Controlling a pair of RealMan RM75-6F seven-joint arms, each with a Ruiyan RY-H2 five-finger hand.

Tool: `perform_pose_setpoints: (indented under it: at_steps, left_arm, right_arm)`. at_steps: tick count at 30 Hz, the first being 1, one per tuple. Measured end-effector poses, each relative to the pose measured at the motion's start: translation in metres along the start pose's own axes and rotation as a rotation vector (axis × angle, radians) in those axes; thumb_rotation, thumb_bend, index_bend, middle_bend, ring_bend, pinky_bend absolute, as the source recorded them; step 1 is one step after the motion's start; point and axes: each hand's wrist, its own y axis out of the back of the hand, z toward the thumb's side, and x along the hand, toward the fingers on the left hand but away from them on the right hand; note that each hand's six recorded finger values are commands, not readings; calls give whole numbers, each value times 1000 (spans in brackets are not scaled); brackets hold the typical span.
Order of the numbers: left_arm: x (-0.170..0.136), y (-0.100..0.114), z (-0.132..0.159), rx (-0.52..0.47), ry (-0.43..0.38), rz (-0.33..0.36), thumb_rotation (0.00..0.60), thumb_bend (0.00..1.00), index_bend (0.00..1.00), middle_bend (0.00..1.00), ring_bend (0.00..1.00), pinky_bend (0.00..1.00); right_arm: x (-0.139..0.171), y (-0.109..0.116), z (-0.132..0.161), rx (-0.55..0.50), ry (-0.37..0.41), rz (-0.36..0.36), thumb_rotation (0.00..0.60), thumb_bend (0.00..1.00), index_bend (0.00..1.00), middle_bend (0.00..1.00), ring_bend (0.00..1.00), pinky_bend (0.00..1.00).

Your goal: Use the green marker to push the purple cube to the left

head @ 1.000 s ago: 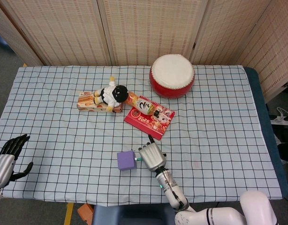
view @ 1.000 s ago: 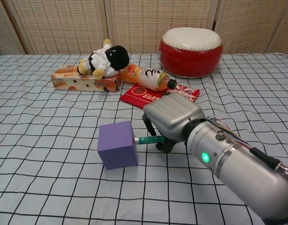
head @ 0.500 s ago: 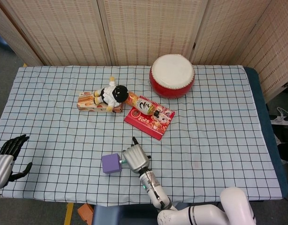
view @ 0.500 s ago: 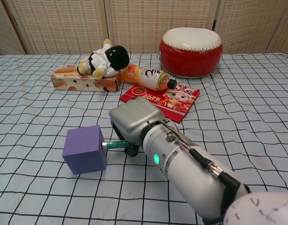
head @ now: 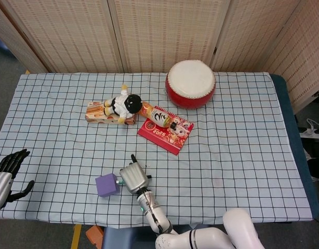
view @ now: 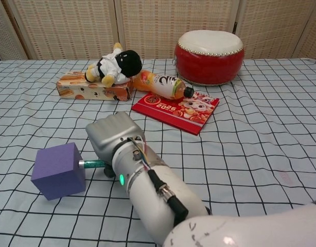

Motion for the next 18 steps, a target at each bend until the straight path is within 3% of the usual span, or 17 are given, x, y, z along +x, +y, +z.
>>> perform_pose_setpoints:
  at_steps: [6, 10, 14, 18]
  left_arm:
    - [0, 1, -1, -5, 4, 3, 600, 408, 0, 0, 0, 55]
    - [-1, 3, -1, -7, 3, 12, 600, 408, 0, 0, 0, 55]
    - [-3, 4, -1, -2, 3, 17, 600, 409, 0, 0, 0, 55]
    - [-3, 3, 0, 9, 0, 16, 600, 408, 0, 0, 0, 55]
  right_arm:
    - [-6, 4, 13, 2, 29, 2, 600, 434, 930, 792, 465, 129]
    - [-5, 6, 8, 3, 4, -13, 600, 433, 930, 792, 465, 129]
    - [4, 12, -13, 10, -34, -46, 600, 433, 930, 792, 465, 129]
    - [22, 17, -56, 26, -83, -73, 600, 433, 929, 792, 465, 129]
